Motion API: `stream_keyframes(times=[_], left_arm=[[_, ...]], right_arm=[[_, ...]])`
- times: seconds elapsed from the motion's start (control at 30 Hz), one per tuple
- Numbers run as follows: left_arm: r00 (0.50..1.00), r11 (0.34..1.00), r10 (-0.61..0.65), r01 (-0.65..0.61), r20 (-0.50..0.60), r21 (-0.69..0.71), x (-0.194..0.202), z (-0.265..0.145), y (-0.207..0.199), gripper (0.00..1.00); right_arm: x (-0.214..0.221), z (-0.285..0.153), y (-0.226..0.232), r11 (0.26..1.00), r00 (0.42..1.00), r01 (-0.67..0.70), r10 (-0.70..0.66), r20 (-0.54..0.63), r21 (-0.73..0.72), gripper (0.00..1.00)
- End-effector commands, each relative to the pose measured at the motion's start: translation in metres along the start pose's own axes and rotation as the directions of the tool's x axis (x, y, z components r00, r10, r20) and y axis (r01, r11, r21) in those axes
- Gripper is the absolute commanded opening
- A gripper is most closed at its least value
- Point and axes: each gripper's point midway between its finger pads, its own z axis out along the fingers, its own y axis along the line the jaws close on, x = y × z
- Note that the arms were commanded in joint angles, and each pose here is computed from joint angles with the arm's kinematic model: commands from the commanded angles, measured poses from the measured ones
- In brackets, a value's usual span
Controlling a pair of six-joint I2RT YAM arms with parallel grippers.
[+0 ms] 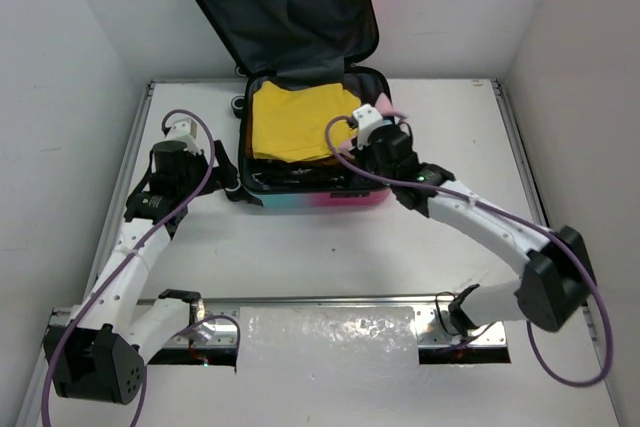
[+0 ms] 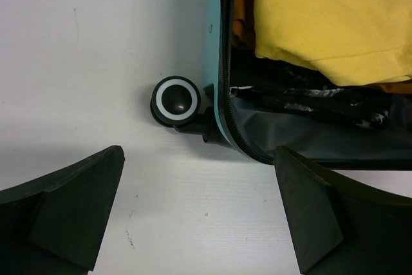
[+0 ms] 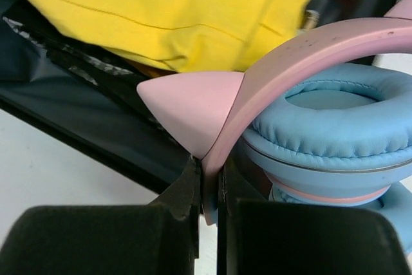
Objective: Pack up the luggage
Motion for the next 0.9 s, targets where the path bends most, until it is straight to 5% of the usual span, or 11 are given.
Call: stream_keyframes(times=[0.0, 0.27, 0.3, 0.37, 0.4, 0.47, 0.7, 0.8, 0.83, 0.87], left_arm=[[0.998, 1.0, -0.011, 0.012, 0.059, -0.001, -0.017, -0.004, -0.001, 1.0], [0.998, 1.0, -0.004, 0.006, 0.064, -0.02, -0.018, -0.005, 0.002, 1.0], [0.998, 1.0, -0.003, 0.004, 0.063, -0.018, -0.018, -0.004, 0.002, 1.0], [0.998, 1.0, -0.003, 0.004, 0.063, -0.017, -0.017, -0.004, 0.002, 1.0], [0.998, 1.0, -0.004, 0.006, 0.065, -0.018, -0.018, -0.005, 0.002, 1.0], [0.998, 1.0, -0.007, 0.009, 0.062, -0.025, -0.018, -0.004, 0.003, 1.0], [0.997, 0.999, -0.016, 0.02, 0.08, -0.05, -0.021, -0.007, 0.007, 1.0], [0.997, 0.999, -0.019, 0.022, 0.076, -0.048, -0.021, -0.006, 0.007, 1.0], [0.997, 0.999, -0.019, 0.022, 0.073, -0.048, -0.02, -0.005, 0.007, 1.0], [0.997, 0.999, -0.017, 0.021, 0.069, -0.049, -0.019, -0.004, 0.007, 1.0]], right_arm=[[-0.057, 0.021, 0.018, 1.0, 0.985, -0.019, 0.021, 0.173, -0.015, 0.0], [-0.037, 0.068, 0.042, 1.0, 0.994, -0.014, 0.012, 0.11, 0.017, 0.0], [-0.031, 0.068, 0.043, 0.999, 0.995, -0.017, 0.014, 0.097, 0.03, 0.06], [-0.026, 0.064, 0.042, 0.997, 0.995, -0.035, 0.029, 0.098, 0.065, 0.47], [-0.028, 0.058, 0.046, 0.997, 0.994, -0.036, 0.028, 0.106, 0.071, 0.86], [-0.029, 0.05, 0.047, 0.995, 0.997, -0.019, 0.012, 0.075, 0.096, 0.99], [-0.09, 0.003, 0.037, 0.99, 0.985, -0.089, 0.071, 0.16, 0.11, 0.99], [-0.094, 0.019, 0.021, 0.992, 0.989, -0.064, 0.048, 0.14, 0.111, 0.71], [-0.082, 0.035, 0.018, 0.993, 0.995, -0.05, 0.04, 0.092, 0.103, 0.45], [-0.08, 0.044, 0.005, 0.992, 0.996, -0.062, 0.054, 0.076, 0.107, 0.3]])
